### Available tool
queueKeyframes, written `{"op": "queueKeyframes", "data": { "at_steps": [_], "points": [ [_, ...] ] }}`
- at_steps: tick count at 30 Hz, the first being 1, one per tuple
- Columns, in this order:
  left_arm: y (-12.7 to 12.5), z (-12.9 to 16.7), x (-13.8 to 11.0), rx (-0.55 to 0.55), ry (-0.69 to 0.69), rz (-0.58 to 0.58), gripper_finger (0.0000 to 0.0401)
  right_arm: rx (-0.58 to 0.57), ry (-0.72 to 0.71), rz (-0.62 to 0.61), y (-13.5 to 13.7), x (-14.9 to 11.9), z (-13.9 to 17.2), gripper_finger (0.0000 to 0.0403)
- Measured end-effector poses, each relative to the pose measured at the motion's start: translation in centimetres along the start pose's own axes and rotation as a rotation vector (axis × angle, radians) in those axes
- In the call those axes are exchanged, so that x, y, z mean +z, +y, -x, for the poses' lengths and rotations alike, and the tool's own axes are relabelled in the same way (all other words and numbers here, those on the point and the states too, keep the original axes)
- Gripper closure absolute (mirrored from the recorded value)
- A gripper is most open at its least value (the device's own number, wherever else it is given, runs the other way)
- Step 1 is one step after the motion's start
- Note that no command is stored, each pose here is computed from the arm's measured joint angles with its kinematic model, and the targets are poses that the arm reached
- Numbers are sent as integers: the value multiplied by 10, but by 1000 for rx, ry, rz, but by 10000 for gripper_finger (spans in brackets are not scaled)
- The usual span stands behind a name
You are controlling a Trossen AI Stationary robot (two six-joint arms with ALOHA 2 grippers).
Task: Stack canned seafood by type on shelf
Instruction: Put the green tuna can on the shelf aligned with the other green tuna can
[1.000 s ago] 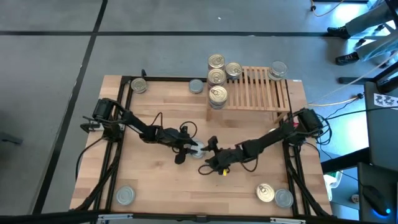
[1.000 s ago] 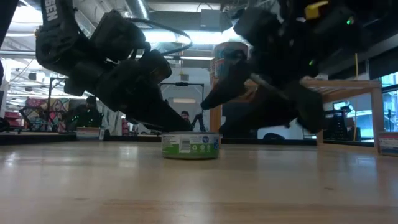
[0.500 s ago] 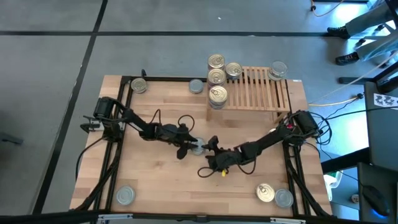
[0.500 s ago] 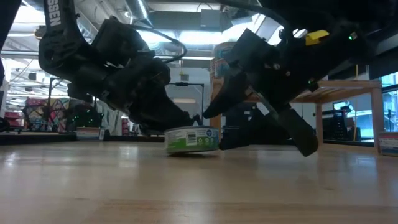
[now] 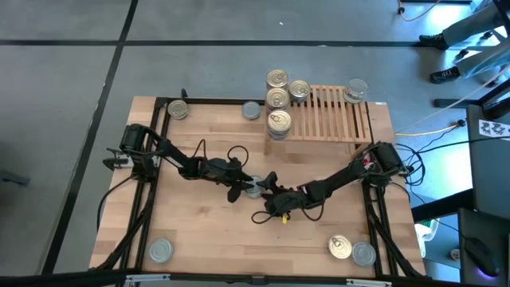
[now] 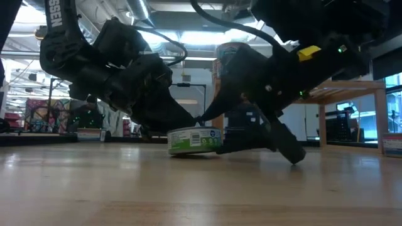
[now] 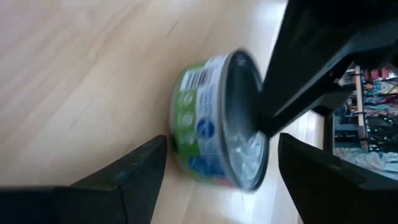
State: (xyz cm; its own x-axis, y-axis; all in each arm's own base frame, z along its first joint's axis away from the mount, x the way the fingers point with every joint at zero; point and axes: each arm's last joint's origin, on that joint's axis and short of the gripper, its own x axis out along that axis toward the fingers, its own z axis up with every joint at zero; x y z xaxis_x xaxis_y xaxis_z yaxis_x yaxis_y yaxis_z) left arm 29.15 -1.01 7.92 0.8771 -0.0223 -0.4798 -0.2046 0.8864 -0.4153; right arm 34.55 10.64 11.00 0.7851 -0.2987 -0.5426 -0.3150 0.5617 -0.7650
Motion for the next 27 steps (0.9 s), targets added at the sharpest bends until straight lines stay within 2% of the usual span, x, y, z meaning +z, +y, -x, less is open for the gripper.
{"op": "queueKeyframes", "data": {
  "at_steps": [4, 12, 17, 24, 27],
  "points": [
    [0, 0, 0, 4, -7, -1, 239, -33, -5, -21, -1, -3, -9, 109],
    [0, 0, 0, 3, -12, -3, 239, -8, -41, -12, -6, -6, -15, 116],
    [0, 0, 0, 8, -16, -3, 239, 26, -29, -44, -11, -15, -21, 159],
    [0, 1, 1, 6, -30, -4, 239, 34, -25, -82, -11, -17, -22, 249],
    [-1, 1, 3, -10, -56, -9, 239, 16, -21, -86, -9, -12, -18, 250]
  ]
}}
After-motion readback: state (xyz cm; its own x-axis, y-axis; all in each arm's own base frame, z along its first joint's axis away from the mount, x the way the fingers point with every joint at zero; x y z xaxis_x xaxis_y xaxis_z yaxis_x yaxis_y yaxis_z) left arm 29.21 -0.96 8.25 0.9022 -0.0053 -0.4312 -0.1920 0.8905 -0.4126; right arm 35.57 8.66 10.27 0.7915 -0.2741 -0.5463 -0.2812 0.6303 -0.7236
